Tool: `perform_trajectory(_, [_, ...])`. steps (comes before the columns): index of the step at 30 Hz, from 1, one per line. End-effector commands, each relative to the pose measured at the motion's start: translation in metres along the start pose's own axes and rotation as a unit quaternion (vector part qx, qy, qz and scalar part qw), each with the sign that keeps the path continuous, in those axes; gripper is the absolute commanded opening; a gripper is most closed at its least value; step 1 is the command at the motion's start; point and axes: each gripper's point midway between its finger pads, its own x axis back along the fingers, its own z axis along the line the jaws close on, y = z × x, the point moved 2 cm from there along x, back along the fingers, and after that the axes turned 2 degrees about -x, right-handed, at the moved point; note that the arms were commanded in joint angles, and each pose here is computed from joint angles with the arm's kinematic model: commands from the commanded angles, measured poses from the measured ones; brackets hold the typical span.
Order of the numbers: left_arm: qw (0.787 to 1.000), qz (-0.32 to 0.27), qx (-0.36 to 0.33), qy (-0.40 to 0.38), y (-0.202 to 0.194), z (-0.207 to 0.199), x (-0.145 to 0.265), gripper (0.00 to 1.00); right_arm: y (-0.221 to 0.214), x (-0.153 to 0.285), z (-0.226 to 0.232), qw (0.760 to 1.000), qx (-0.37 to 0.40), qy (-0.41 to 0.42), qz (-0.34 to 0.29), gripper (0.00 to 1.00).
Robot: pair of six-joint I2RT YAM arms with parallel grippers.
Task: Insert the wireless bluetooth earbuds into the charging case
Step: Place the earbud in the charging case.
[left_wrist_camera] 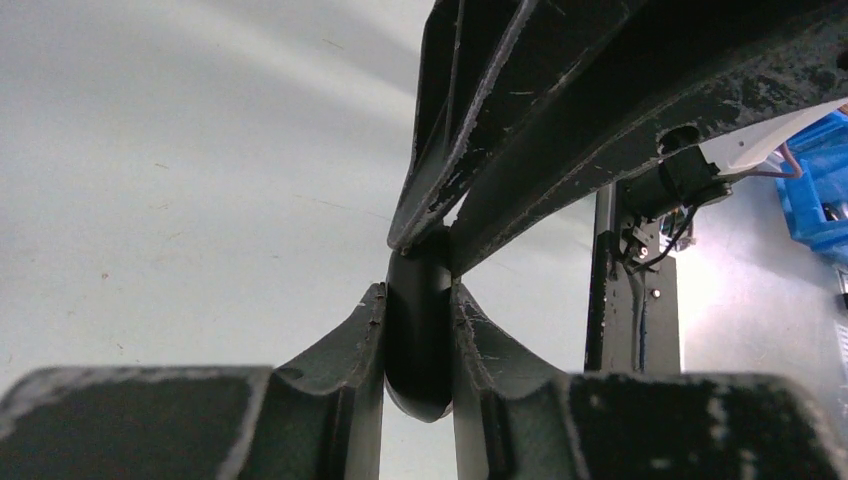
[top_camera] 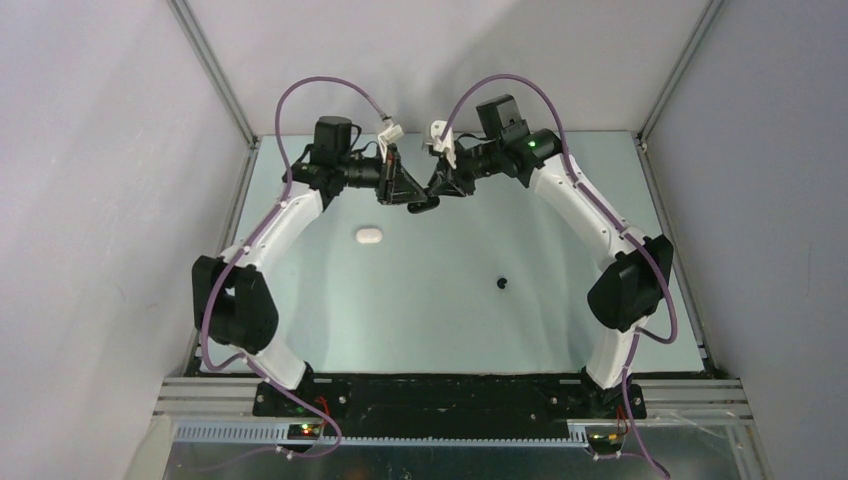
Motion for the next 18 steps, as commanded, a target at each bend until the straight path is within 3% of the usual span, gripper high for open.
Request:
perform_trajectory(1, [0.999,-0.02,-0.046,-0.007,0.02,-0.019,0.011,0.0,0.012,0.0,-0.011,0.999,0.032,-0.018,-0.005,0.19])
perform_trajectory(6, [0.999,-0.021,-0.043,0.01,0.023,-0.015,0.012,0.14,0.011,0.0,-0.011,0.999,0.038,-0.02,0.0,0.0])
perform_trajectory(9, [0.999,-0.024,-0.036,0.023,0.027,-0.013,0.015,0.31,0.009,0.0,-0.011,0.999,0.044,-0.027,0.005,0.0])
perform_trajectory(13, [0.999,-0.034,-0.026,0.03,0.037,-0.014,0.024,0.45,0.008,0.002,-0.011,0.997,0.064,-0.044,0.011,0.0])
perform_trajectory(18, [0.998,-0.043,0.014,0.043,0.044,-0.015,0.03,0.54,0.011,0.003,-0.009,0.989,0.125,-0.075,0.023,0.0])
